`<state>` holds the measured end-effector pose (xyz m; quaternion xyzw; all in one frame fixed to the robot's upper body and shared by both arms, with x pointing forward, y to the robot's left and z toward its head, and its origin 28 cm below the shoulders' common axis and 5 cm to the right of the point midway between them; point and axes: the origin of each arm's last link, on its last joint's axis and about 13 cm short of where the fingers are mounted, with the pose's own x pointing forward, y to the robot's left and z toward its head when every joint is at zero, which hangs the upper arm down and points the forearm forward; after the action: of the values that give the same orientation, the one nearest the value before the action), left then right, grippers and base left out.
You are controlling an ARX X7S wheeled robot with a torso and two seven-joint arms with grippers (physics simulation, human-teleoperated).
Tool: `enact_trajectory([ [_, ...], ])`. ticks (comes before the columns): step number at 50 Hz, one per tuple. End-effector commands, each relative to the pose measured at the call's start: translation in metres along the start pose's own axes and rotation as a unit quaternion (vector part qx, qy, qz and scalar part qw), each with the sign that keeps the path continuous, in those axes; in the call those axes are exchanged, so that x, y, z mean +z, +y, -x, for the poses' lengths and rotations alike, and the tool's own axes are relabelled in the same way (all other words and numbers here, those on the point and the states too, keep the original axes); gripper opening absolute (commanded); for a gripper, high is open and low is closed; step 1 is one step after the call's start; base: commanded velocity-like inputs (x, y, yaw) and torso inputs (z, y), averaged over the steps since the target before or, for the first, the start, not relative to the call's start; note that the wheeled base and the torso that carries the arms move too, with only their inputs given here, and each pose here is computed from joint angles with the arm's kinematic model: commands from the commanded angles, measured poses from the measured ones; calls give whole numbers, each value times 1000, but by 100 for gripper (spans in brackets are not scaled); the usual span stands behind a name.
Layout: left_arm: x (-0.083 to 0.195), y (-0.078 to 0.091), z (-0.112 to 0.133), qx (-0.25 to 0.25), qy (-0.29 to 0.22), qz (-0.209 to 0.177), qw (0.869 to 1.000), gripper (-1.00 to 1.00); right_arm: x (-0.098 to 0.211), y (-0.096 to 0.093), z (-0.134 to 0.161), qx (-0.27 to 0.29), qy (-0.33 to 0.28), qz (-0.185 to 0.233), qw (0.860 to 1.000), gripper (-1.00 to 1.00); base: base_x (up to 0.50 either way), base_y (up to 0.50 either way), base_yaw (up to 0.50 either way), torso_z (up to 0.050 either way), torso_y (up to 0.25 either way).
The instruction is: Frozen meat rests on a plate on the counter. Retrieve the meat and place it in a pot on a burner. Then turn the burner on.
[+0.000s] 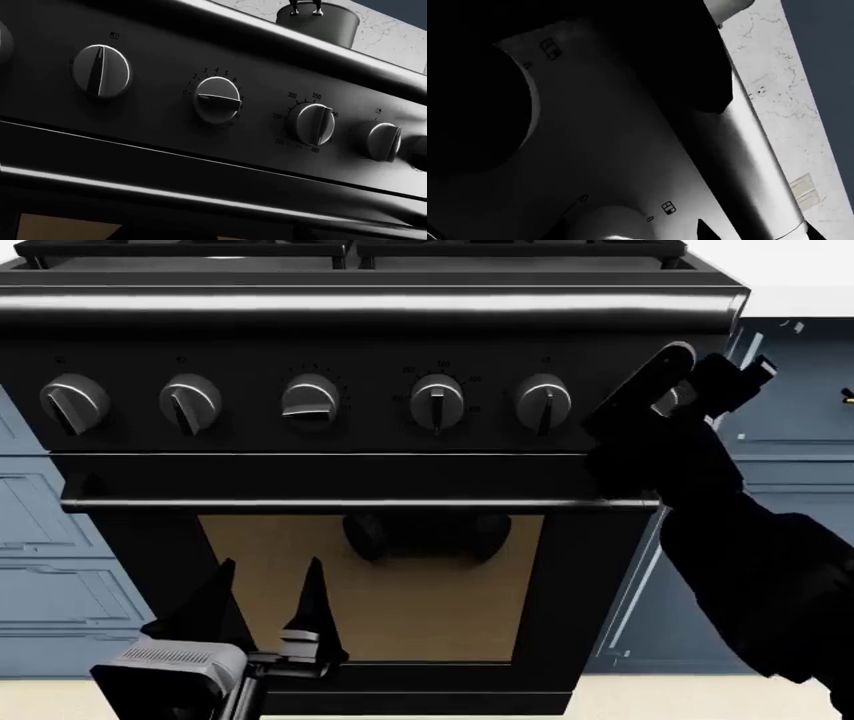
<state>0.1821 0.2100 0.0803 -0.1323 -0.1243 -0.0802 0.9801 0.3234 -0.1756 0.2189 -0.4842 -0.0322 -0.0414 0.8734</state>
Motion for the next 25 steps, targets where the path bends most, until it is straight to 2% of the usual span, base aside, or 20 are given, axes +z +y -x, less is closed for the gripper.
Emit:
enact_trajectory([
  [1, 3, -2, 1, -7, -4, 0, 1000, 100, 17, -17, 15, -38, -26, -12, 999, 100, 0, 0, 0, 0, 10],
  [15, 12, -7, 4, -18, -18, -1, 1000, 100, 29, -37, 63, -60, -38, -39, 997, 100, 0, 0, 0, 0, 0],
  [25, 24, -16, 8, -39, -38, -11, 998, 100, 29, -53, 106, -90, -47, -72, 992, 100, 0, 0, 0, 0, 0],
])
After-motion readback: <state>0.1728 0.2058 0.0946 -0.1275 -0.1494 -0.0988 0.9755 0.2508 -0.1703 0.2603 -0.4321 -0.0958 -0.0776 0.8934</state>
